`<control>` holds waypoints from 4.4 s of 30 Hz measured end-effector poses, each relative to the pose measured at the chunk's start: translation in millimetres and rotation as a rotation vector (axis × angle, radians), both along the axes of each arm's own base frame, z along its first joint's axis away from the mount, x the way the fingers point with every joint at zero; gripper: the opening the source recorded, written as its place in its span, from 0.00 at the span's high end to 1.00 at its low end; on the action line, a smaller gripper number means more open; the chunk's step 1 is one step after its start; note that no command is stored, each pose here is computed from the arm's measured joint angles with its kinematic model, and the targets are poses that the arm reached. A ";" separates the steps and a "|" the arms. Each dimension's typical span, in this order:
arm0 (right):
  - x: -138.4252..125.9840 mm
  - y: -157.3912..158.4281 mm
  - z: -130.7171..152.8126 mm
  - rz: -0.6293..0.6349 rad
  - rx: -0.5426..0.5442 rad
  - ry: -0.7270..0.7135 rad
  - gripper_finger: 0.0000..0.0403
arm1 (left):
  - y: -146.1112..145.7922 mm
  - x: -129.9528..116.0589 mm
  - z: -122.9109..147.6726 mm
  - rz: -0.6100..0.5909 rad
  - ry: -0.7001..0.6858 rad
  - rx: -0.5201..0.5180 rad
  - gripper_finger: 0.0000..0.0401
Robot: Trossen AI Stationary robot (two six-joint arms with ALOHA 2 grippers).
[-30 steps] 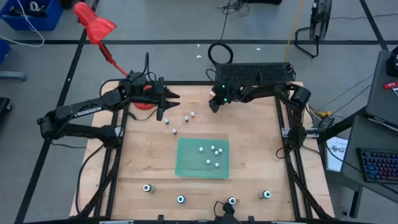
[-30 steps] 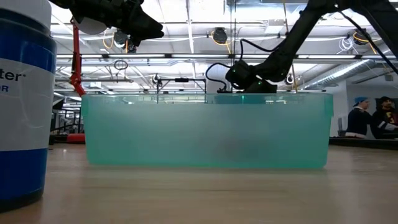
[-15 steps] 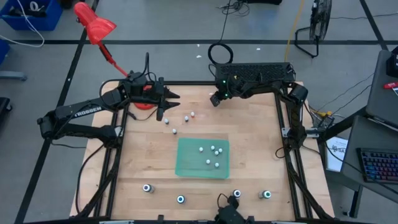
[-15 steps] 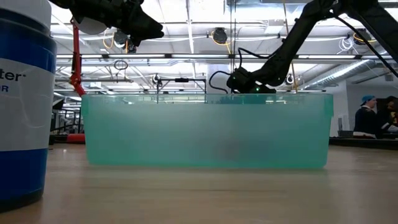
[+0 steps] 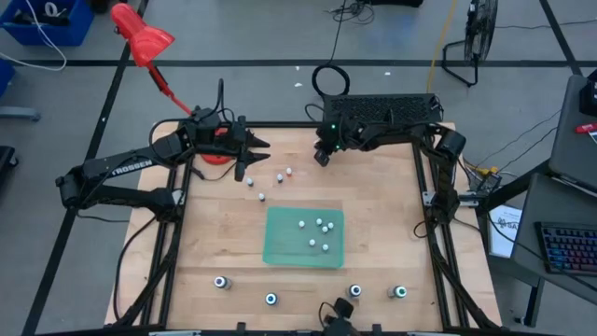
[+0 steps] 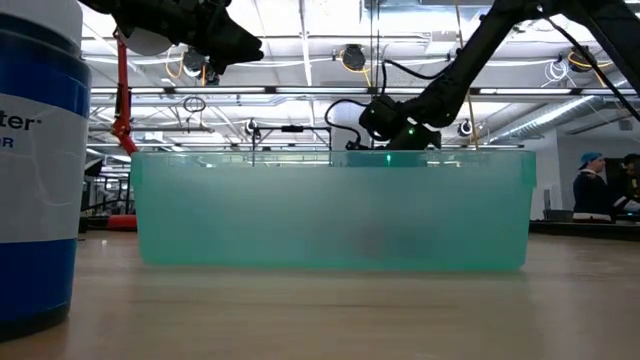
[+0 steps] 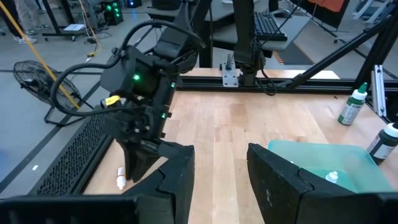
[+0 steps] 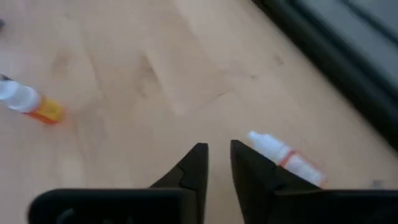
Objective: Pick & Place food coloring
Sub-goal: Put the small orange food coloring bottle into the green bin
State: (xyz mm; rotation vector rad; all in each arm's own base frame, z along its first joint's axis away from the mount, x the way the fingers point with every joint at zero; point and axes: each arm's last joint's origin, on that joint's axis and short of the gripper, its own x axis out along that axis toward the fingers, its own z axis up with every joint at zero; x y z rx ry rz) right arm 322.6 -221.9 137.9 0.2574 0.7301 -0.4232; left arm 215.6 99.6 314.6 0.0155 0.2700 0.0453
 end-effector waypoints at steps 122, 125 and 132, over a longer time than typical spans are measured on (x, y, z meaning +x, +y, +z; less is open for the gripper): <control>-5.5 -16.0 -21.9 -0.161 -0.002 0.074 0.65 | 0.0 0.0 0.3 0.000 -0.001 0.004 0.63; -4.1 -16.7 -20.6 -0.147 -0.003 0.067 0.65 | 0.0 0.0 0.3 -0.001 -0.002 0.004 0.63; -3.7 -16.1 -20.4 -0.124 0.022 0.056 0.70 | 0.0 0.0 0.3 -0.001 -0.002 0.004 0.63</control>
